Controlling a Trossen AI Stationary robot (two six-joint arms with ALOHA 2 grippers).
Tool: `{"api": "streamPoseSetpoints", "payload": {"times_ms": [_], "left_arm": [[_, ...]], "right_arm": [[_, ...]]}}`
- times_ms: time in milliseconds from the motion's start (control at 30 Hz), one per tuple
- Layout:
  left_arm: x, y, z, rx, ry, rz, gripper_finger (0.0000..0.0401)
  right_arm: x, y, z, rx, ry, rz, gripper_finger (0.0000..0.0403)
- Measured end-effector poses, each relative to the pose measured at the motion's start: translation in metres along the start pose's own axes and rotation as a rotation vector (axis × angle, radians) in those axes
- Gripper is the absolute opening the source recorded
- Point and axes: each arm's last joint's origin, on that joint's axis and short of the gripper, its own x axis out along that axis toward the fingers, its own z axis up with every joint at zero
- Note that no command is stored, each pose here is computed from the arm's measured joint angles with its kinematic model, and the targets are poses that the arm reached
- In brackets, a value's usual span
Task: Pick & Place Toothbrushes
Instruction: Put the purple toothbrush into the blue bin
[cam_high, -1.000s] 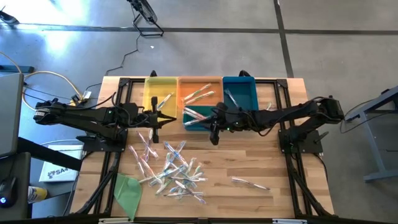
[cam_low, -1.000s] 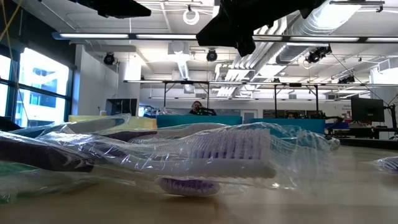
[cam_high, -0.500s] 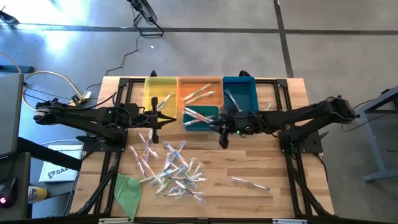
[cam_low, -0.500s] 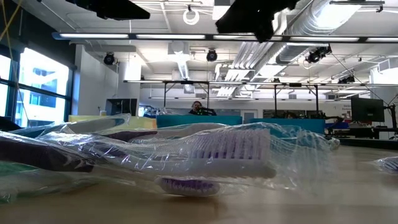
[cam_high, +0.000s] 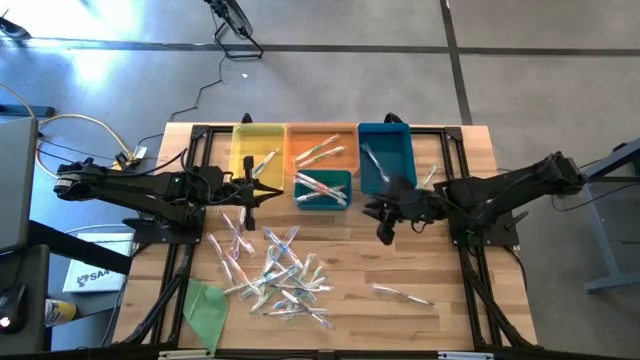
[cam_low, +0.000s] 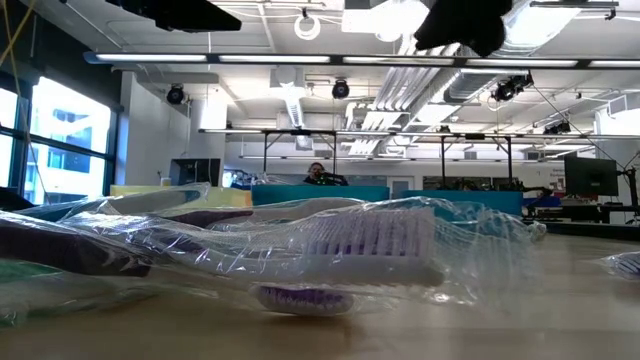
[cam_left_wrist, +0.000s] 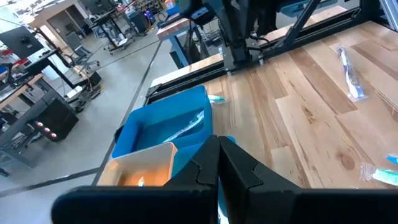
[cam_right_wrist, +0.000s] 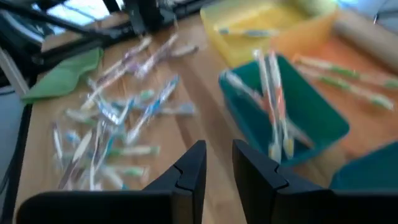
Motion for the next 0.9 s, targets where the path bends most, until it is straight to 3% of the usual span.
{"api": "streamPoseSetpoints", "payload": {"times_ms": [467, 900], "left_arm": [[0.0, -0.001, -0.003, 0.007, 0.027, -0.011, 0.0], [0.0, -0.001, -0.003, 0.007, 0.027, -0.011, 0.0]], "right_arm": [[-0.036, 0.016, -0.042, 0.109, 0.507, 0.0, 0.007], [-0.056, 0.038, -0.071, 0.21, 0.676, -0.029, 0.007]]}}
